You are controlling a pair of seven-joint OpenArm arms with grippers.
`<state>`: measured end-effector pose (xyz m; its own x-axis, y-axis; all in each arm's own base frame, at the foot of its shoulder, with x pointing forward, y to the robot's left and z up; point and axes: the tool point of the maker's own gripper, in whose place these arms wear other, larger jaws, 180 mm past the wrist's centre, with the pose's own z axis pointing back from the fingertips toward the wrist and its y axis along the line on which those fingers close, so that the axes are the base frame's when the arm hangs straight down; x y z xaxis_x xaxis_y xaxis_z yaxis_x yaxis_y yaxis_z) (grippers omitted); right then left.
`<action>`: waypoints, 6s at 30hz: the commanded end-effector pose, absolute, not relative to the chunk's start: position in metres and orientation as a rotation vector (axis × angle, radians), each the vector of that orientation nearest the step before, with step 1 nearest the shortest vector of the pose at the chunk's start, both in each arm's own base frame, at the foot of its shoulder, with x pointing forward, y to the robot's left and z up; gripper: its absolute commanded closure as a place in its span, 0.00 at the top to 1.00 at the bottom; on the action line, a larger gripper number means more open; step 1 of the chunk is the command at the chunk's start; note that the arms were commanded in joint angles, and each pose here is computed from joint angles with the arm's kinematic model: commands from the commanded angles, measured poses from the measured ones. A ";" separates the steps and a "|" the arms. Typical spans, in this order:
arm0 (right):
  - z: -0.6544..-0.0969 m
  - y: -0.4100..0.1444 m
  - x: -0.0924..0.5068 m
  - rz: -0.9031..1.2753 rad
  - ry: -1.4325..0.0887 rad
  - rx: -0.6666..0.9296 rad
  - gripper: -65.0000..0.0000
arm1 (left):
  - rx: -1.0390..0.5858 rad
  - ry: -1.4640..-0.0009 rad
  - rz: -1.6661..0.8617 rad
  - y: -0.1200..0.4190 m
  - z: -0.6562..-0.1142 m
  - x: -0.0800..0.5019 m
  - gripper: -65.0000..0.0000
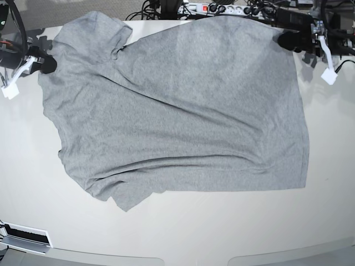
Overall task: Layout the t-shirt on the table in an organized manner, then fold the t-shirt properly
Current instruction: 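Grasp the collar-end corners of the grey t-shirt with both grippers, then lift the collar end with both grippers and fold it over the shirt, then release the folded edge and move the right gripper to the sleeve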
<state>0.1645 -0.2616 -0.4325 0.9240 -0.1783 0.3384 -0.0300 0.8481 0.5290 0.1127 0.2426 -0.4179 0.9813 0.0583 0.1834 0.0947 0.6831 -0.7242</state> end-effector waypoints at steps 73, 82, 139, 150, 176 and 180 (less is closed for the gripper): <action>-0.399 -0.249 0.099 0.123 -0.283 0.500 0.00 | -0.624 -0.101 -0.216 0.294 -0.361 0.066 0.00; -0.394 -0.245 0.099 0.132 -0.300 0.512 0.00 | -0.620 -0.151 -0.228 0.294 -0.357 0.083 0.00; -0.348 -0.249 0.236 0.170 -0.711 0.403 0.63 | -0.444 -0.720 -0.224 0.314 -0.318 0.237 0.31; -0.396 -0.204 0.178 0.001 -0.603 0.575 0.63 | -0.461 -0.725 -0.210 0.309 -0.322 0.235 0.31; -0.447 -0.117 0.153 0.211 -0.312 0.695 0.00 | -0.474 -0.688 -0.202 0.304 -0.332 0.227 0.31; -0.393 -0.106 0.173 0.311 -0.435 0.775 0.00 | -0.474 -0.687 -0.202 0.304 -0.332 0.227 0.31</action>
<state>0.1654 -0.1056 -0.4023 0.8853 0.1206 0.4491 -0.4018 0.6846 0.6081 0.2182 0.2995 -0.3462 0.7873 -0.0169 0.6163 0.3109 0.8741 -0.3731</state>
